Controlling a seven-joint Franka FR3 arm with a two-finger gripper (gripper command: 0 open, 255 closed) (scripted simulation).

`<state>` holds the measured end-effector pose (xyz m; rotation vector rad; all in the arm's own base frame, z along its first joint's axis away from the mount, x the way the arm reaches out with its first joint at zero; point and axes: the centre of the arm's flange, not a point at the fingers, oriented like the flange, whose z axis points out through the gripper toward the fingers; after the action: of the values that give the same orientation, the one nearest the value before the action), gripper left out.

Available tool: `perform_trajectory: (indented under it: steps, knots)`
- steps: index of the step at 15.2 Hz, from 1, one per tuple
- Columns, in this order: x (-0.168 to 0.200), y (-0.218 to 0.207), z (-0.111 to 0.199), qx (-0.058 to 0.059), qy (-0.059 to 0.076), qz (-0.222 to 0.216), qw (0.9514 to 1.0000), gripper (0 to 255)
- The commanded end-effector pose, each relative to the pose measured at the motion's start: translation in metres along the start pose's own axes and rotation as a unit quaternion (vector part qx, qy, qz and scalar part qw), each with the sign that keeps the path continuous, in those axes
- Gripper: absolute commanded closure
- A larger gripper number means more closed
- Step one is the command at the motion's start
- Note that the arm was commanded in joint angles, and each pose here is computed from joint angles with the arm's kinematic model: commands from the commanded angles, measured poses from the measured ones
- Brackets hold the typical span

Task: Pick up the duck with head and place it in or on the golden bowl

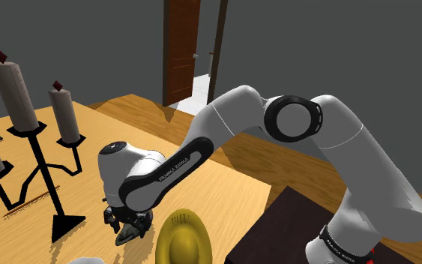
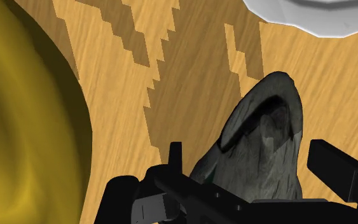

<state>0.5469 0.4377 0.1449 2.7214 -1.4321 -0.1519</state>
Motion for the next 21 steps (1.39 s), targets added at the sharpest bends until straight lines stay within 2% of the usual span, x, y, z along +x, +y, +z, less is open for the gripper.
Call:
perform_trajectory:
  steps: [1,4,5,14,21]
  knots:
    - [0.0,0.0,0.0,0.0,0.0,0.0,1.0,0]
    - [0.0,0.0,0.0,0.0,0.0,0.0,1.0,0]
    - [0.0,0.0,0.0,0.0,0.0,0.0,1.0,255]
    - [0.0,0.0,0.0,0.0,0.0,0.0,1.0,255]
    - [-0.002,0.004,-0.036,0.0,0.0,0.0,1.0,255]
